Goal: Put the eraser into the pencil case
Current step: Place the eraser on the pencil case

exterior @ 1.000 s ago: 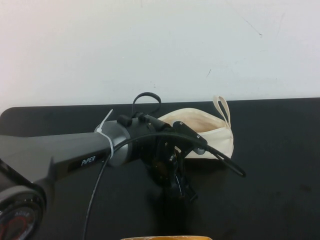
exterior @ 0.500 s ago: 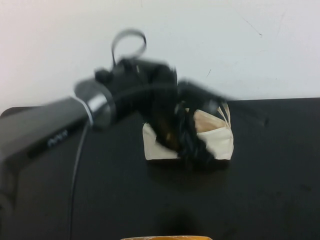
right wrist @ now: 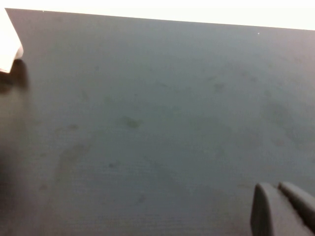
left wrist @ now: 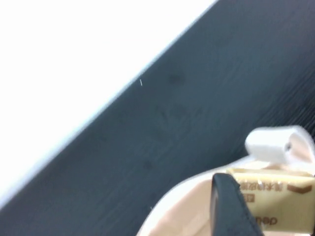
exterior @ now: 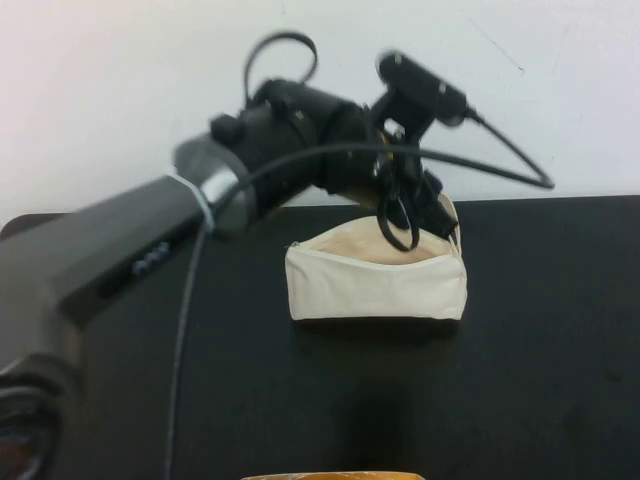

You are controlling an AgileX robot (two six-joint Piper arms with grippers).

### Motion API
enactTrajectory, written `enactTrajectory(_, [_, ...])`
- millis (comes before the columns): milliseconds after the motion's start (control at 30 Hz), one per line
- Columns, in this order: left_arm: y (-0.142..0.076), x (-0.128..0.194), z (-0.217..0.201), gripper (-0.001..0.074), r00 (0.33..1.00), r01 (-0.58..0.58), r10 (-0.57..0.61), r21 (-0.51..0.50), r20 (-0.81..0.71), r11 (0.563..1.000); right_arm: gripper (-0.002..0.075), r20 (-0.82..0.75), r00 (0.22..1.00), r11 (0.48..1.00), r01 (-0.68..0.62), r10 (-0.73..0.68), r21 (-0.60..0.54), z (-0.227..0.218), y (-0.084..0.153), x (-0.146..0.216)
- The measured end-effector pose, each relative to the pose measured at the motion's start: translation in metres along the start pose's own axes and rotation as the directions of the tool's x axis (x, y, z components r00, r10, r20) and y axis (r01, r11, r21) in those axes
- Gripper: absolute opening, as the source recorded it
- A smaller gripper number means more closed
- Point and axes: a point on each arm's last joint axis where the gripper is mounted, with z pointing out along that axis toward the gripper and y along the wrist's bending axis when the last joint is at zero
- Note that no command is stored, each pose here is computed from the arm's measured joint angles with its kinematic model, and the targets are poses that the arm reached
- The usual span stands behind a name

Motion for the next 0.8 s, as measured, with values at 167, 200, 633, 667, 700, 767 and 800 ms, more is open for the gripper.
enactTrajectory(167, [0.0,0.013,0.022,0.0283,0.998,0.01,-0.011,-0.019,-0.057,1.0,-0.0001,0.0,1.0,1.0,0.0,0.0,0.0,0.0,0.0,0.0])
enactTrajectory(200, [0.001,0.014,0.023,0.0283,0.998,0.006,-0.008,-0.026,-0.06,1.0,-0.0001,0.0,1.0,1.0,0.0,0.0,0.0,0.0,0.0,0.0])
enactTrajectory(633, [0.009,0.022,0.025,0.0481,0.986,0.103,-0.119,-0.134,-0.116,0.986,-0.0001,0.0,1.0,1.0,0.0,0.0,0.0,0.0,0.0,0.0])
enactTrajectory(667, [0.01,0.023,0.025,0.0457,0.984,0.103,-0.122,-0.141,-0.13,0.985,-0.0001,0.0,1.0,1.0,0.0,0.0,0.0,0.0,0.0,0.0])
enactTrajectory(700, [0.011,0.023,0.024,0.0427,0.982,0.103,-0.123,-0.147,-0.14,0.984,-0.0001,0.0,1.0,1.0,0.0,0.0,0.0,0.0,0.0,0.0])
enactTrajectory(767, [0.012,0.018,0.014,0.0307,0.981,0.099,-0.123,-0.155,-0.149,0.983,-0.0001,0.0,1.0,1.0,0.0,0.0,0.0,0.0,0.0,0.0])
enactTrajectory(800, [0.013,0.013,0.005,0.0226,0.984,0.093,-0.115,-0.157,-0.139,0.983,-0.0001,0.0,1.0,1.0,0.0,0.0,0.0,0.0,0.0,0.0])
